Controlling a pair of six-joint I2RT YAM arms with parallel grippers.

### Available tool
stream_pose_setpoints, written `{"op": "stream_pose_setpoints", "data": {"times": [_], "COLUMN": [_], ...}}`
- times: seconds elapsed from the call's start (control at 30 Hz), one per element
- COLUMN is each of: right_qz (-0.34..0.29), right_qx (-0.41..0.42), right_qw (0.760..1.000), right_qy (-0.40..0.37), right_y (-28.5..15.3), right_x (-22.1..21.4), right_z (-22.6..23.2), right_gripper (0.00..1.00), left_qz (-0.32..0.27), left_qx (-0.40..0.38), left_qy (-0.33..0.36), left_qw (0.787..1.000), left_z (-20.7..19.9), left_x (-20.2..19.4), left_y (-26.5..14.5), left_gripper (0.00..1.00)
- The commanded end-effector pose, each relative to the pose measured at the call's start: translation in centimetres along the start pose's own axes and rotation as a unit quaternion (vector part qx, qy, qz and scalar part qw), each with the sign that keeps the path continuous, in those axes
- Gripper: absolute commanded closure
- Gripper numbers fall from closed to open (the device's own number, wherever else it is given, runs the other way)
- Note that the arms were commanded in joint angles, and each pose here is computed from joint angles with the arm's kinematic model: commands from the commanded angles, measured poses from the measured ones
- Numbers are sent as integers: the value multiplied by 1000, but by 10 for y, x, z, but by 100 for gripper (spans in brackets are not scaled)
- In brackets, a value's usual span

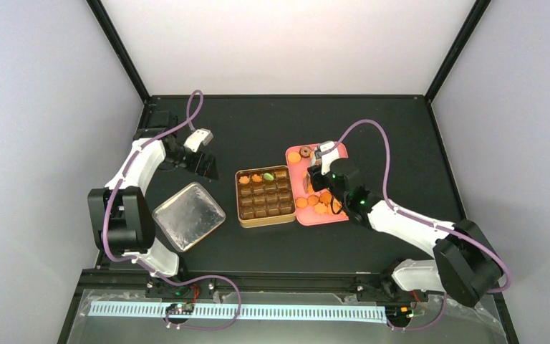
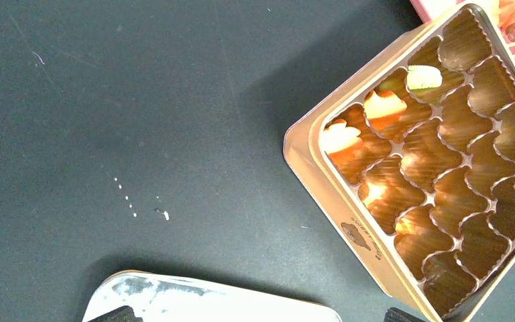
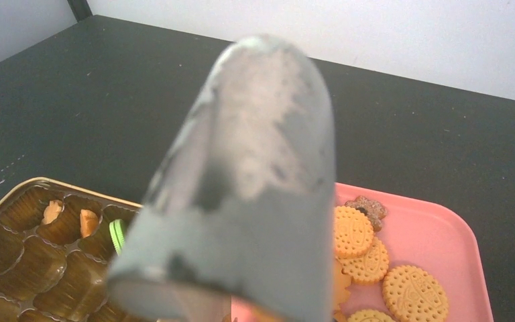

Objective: Pack the cookies
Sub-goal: Pick up the fake cookies from the plate, then place the fake cookies in the empty pocket of the box.

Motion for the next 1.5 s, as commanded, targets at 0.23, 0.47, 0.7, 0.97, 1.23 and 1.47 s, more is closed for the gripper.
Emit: {"op": "stream_pose_setpoints", "data": {"times": [0.23, 0.47, 0.7, 0.97, 1.23, 1.47], "right_qz": [-19, -16, -20, -70, -113, -134], "right_qx": [10, 12, 1, -10, 14, 67], "right_qw": [1000, 1000, 1000, 997, 993, 989], "right_qy": [13, 9, 1, -15, -6, -11], "right_y": [11, 16, 14, -10, -24, -14], "right_x": [11, 13, 16, 57, 87, 113], "right_z": [4, 5, 2, -8, -6, 18], "right_gripper": [62, 70, 79, 83, 83, 81], "left_qz": [-17, -16, -15, -16, -14, -14], "left_qx": [-10, -9, -9, -8, -8, -9], "left_qy": [6, 6, 7, 7, 5, 5], "left_qw": [1000, 1000, 1000, 1000, 1000, 1000], "left_z": [-7, -7, -7, -6, -5, -6], "left_x": [9, 10, 11, 13, 11, 10], "left_y": [-12, -13, -13, -13, -10, -11], "left_gripper": [3, 3, 3, 3, 3, 3]}}
Point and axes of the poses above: each gripper's point midway between its finger pads, its own y axis out along the fingers, its own z axis along the line the jaws close on, x = y × z, the point moved 4 cm from there along -y, back along the fingers, and after that the axes turned 14 degrees about -y, right-handed, at the moved point
